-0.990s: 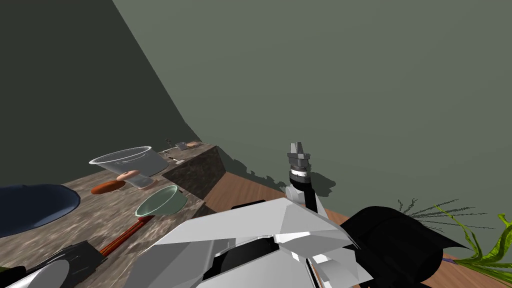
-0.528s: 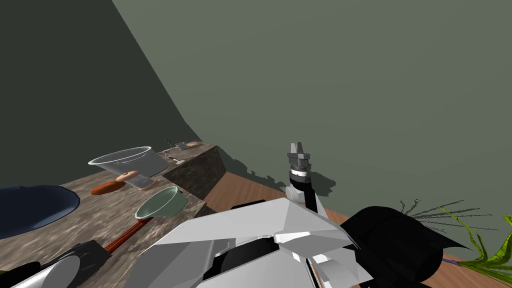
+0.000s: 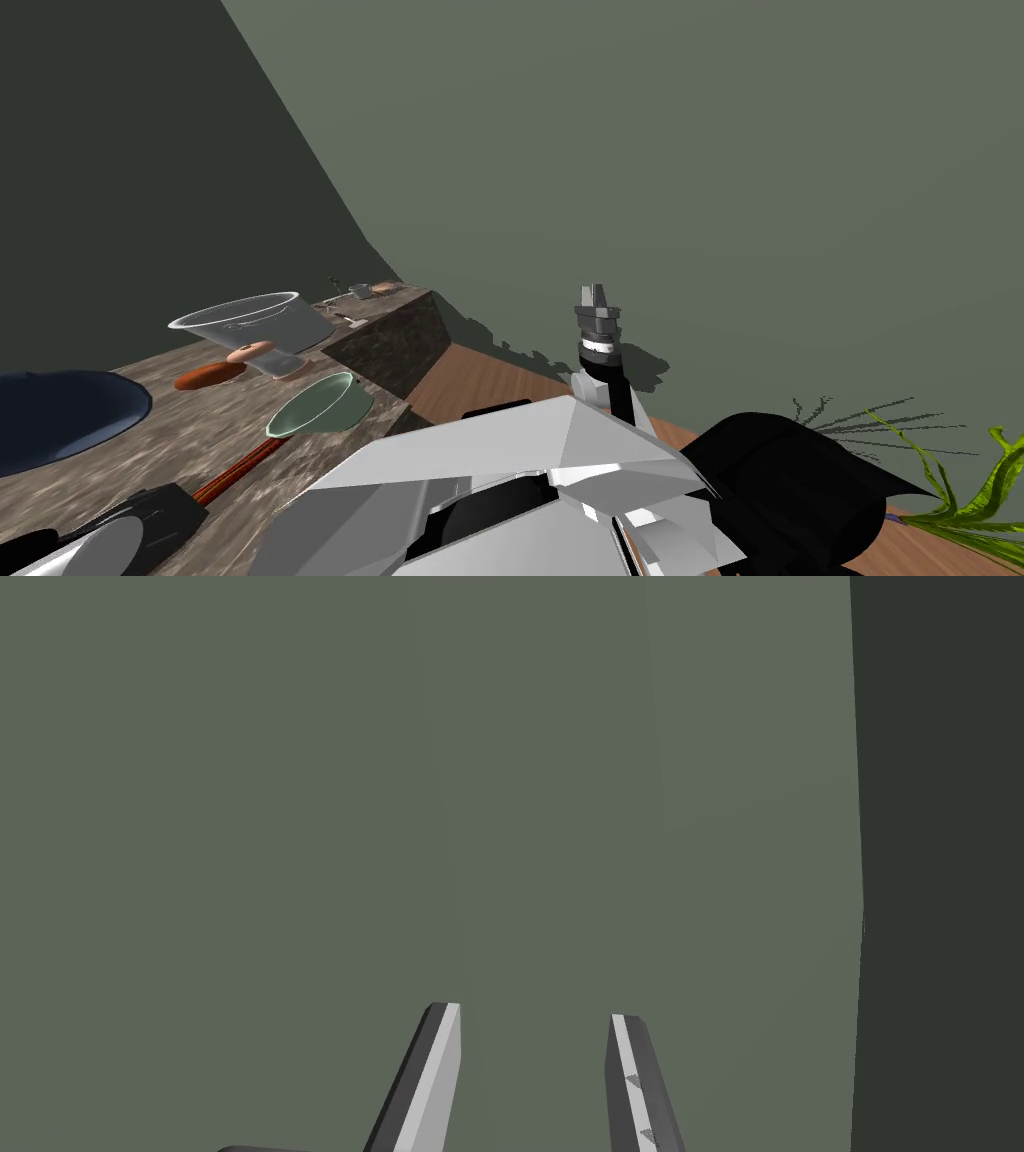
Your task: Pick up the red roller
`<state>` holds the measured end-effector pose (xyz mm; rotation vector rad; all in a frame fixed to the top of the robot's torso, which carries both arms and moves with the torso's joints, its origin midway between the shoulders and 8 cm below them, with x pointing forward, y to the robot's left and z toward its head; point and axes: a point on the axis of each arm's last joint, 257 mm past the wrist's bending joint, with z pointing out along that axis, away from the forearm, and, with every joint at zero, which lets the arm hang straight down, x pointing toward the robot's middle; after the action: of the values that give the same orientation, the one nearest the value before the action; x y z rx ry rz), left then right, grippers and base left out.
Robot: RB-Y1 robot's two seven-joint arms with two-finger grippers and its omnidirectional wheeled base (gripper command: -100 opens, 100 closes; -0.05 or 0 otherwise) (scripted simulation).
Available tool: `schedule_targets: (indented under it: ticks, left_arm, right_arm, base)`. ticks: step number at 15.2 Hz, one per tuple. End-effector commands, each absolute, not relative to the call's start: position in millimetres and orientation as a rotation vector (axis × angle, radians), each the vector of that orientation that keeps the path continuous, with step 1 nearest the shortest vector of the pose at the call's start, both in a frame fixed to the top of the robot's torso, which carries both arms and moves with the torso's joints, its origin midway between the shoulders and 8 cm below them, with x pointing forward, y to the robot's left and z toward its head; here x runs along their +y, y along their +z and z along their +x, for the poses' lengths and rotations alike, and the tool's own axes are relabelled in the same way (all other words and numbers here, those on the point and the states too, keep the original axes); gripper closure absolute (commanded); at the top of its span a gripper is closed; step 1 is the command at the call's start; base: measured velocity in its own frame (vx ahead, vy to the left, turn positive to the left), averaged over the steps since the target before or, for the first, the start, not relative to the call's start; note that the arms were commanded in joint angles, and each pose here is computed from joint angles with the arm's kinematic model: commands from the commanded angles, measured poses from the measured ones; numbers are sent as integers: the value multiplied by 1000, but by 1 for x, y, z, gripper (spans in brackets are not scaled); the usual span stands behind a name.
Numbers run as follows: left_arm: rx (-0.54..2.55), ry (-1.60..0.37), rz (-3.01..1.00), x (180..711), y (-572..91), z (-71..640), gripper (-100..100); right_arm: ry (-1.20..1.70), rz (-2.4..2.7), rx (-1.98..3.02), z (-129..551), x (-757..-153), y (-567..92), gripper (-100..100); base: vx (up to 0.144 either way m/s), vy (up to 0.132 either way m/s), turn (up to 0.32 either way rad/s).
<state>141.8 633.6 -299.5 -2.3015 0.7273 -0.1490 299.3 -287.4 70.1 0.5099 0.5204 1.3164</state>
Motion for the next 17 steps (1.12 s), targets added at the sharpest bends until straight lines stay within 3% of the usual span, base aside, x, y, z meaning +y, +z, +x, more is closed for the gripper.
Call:
schedule_targets:
  ticks: [1, 10, 12, 16, 17]
  left_arm:
    - [729, -136, -2265, 646, -284, 141, -100]
    - [695, -89, -2200, 683, -243, 128, -100]
    - [675, -99, -2259, 673, -263, 128, -100]
    - [655, -96, -2383, 648, -309, 119, -100]
    - [660, -99, -2338, 658, -294, 123, -100]
  right_arm:
    - [1316, 510, 520, 299, -287, 70, 0]
    - [1316, 510, 520, 299, -287, 70, 0]
    - [1316, 510, 521, 299, -287, 70, 0]
    - [1316, 510, 521, 299, -288, 70, 0]
    - [1316, 510, 521, 299, -288, 70, 0]
  base:
    - [-149, -84, -51]
    - [-149, -31, -44]
    - [49, 94, -184]
    - [198, 115, -48]
    - [132, 66, -22]
